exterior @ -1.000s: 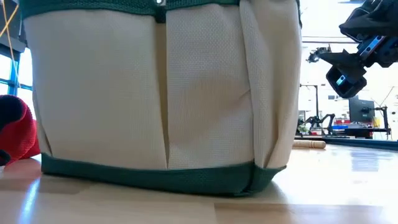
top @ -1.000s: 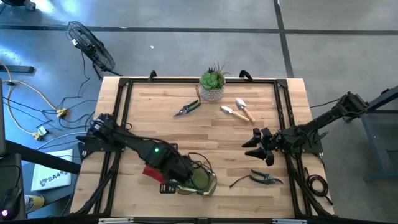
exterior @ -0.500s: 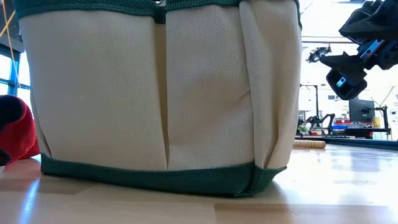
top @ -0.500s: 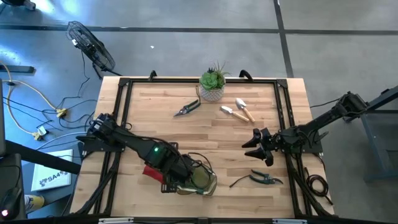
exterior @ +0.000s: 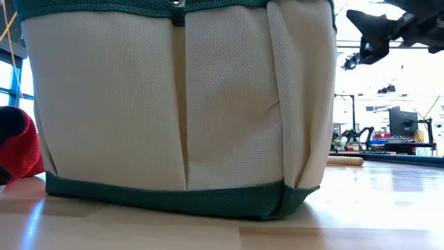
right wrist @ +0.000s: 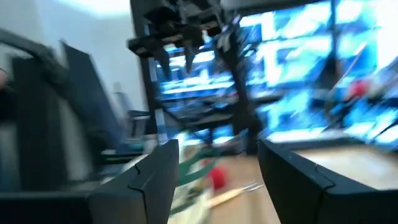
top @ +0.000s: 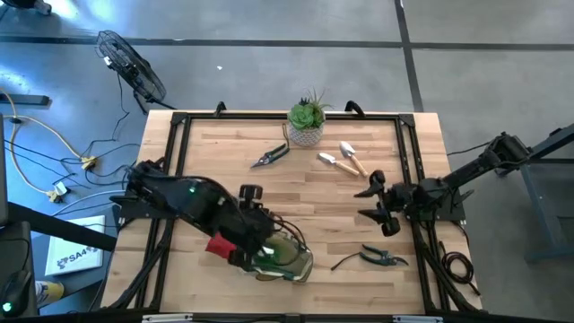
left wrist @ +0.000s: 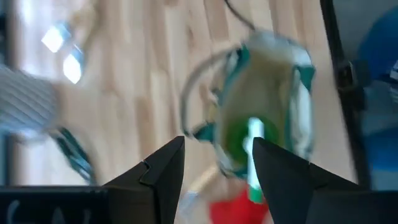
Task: Pick & Place Garden tools in Gardening bag
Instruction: Put the right brown trowel into the gardening bag
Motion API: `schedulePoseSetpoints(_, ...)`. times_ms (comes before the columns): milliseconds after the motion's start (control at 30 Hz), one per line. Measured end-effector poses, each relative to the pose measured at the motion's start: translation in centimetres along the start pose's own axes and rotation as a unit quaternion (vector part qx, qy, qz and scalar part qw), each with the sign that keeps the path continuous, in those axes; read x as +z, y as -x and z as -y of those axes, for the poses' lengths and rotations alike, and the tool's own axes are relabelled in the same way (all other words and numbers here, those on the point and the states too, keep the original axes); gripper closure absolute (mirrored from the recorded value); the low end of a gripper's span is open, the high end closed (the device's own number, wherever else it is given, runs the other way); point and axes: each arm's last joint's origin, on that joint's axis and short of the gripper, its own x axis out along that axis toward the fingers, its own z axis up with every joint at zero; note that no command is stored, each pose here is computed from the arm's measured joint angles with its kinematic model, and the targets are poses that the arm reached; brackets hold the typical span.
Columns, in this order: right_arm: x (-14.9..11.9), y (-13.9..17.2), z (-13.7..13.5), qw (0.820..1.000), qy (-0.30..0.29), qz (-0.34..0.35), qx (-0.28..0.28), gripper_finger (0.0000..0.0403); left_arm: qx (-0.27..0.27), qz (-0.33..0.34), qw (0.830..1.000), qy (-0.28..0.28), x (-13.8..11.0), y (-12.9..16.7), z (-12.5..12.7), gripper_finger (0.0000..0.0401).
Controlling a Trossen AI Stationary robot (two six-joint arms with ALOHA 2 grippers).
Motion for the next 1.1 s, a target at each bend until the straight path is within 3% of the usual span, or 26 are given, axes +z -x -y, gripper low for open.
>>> schedulePoseSetpoints(133,0.1,-0.2,0.4,0.993,0.085,-0.015,-0.085,0.0192,0.083,0.039,0.995,-0.034,-0.5,1.6,-1.2,0.0219)
schedulePoseSetpoints(300,-0.9,-0.2,1.2,0.965,0.11,-0.089,-0.222,0.0192,0.205,0.065,0.976,-0.021,-0.7,2.4,-2.2,0.0219)
schedulePoseSetpoints(500,-2.5,0.8,2.2,0.916,0.037,-0.115,-0.383,0.0192,0.202,0.068,0.977,0.002,-0.7,2.4,-2.4,0.0219)
schedulePoseSetpoints(567,-2.9,1.0,2.4,0.911,-0.007,-0.109,-0.398,0.0192,0.187,0.064,0.98,0.012,-0.7,2.2,-2.3,0.0219)
schedulePoseSetpoints(700,-3.7,1.1,2.4,0.915,-0.086,-0.125,-0.375,0.0192,0.171,0.05,0.984,0.022,-0.9,1.5,-2.0,0.0219)
schedulePoseSetpoints(933,-3.7,0.9,2.4,0.918,-0.084,-0.158,-0.354,0.0192,0.109,-0.01,0.993,0.041,-1.6,-0.9,-1.0,0.0219)
schedulePoseSetpoints(1000,-3.3,0.5,2.5,0.912,-0.067,-0.177,-0.364,0.0192,0.104,-0.03,0.993,0.039,-1.9,-1.7,-0.7,0.0219)
schedulePoseSetpoints(1100,-2.6,0.1,3.2,0.89,-0.038,-0.224,-0.397,0.0192,0.11,-0.047,0.992,0.028,-2.3,-2.6,-0.5,0.0219)
